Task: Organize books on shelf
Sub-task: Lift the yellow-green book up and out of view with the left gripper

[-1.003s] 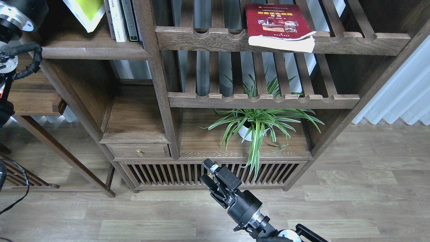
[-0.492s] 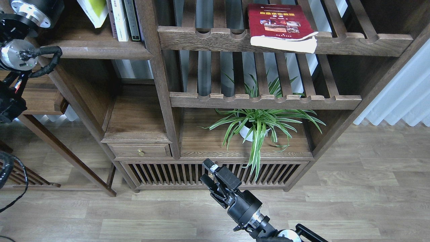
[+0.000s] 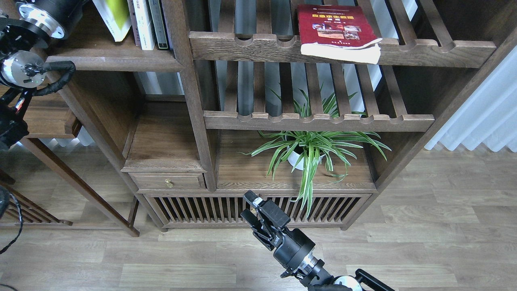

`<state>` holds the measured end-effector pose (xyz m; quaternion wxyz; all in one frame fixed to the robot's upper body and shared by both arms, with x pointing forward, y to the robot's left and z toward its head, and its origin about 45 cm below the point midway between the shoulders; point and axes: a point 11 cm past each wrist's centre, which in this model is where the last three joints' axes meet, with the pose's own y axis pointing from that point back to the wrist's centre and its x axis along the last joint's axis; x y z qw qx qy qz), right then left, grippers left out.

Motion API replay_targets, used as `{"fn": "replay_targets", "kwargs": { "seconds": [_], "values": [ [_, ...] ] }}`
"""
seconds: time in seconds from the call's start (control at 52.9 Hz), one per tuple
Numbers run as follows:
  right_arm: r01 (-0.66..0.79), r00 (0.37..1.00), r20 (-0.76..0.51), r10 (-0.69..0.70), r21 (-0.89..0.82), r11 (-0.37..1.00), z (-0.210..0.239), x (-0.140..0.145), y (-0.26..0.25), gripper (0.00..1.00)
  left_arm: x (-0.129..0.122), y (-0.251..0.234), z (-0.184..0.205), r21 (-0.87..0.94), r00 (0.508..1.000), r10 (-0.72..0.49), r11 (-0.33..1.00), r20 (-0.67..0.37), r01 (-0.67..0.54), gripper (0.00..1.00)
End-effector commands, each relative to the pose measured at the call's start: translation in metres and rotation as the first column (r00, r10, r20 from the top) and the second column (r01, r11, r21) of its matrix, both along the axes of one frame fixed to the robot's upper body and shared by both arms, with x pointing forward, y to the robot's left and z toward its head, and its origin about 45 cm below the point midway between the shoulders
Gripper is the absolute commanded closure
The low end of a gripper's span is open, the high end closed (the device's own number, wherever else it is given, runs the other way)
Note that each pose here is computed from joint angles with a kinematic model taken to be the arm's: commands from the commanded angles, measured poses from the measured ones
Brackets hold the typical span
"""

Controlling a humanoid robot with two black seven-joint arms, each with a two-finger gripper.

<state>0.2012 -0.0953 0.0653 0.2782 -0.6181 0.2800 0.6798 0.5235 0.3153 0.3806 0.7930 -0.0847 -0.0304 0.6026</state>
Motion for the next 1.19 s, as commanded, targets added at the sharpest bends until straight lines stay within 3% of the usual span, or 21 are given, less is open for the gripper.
{"fn": "replay_targets", "kwargs": {
  "seconds": [0.0, 0.151, 0.473, 0.681, 0.757, 0.927, 1.097, 1.135, 1.173],
  "values": [
    [0.000, 1.000, -0.002, 0.000, -0.001, 1.000, -0.001, 0.000, 0.000, 0.06, 0.000, 0.001, -0.002, 0.004, 1.000, 0.004, 1.000, -0.004, -0.004, 0.63],
    [-0.001, 1.000, -0.001, 0.001, -0.001, 1.000, 0.000, 0.000, 0.000, 0.06, 0.000, 0.000, -0.003, 0.008, 1.000, 0.004, 1.000, 0.002, -0.004, 0.43],
    [0.000, 1.000, 0.000, 0.000, -0.001, 1.000, 0.000, 0.000, 0.000, 0.06, 0.000, -0.008, 0.000, -0.013, 1.000, -0.012, 1.000, 0.016, 0.012, 0.27],
    [0.000, 1.000, -0.002, 0.000, -0.003, 1.000, -0.001, 0.000, 0.000, 0.06, -0.001, -0.005, 0.001, -0.015, 1.000, -0.010, 1.000, 0.021, 0.010, 0.49],
    [0.000, 1.000, -0.002, 0.000, -0.003, 1.000, -0.001, 0.000, 0.000, 0.06, -0.002, -0.006, 0.001, -0.016, 0.999, -0.016, 1.000, 0.038, 0.017, 0.70],
    [-0.001, 1.000, 0.000, 0.001, -0.003, 1.000, -0.001, 0.000, 0.000, 0.06, -0.004, -0.009, 0.002, -0.018, 0.997, -0.061, 0.998, 0.046, 0.061, 0.93],
    [0.002, 1.000, -0.003, -0.002, -0.004, 1.000, -0.002, 0.000, -0.001, 0.06, -0.005, -0.010, 0.001, -0.017, 0.996, -0.082, 0.996, 0.041, 0.083, 0.93],
    [0.000, 1.000, -0.003, 0.000, -0.004, 1.000, -0.002, -0.001, -0.001, 0.06, -0.004, -0.010, 0.002, -0.018, 0.996, -0.082, 0.996, 0.041, 0.083, 0.88],
    [0.002, 1.000, -0.003, -0.002, -0.004, 1.000, -0.002, 0.000, -0.001, 0.06, -0.004, -0.010, 0.002, -0.015, 0.996, -0.076, 0.997, 0.037, 0.076, 0.76]
  ]
}}
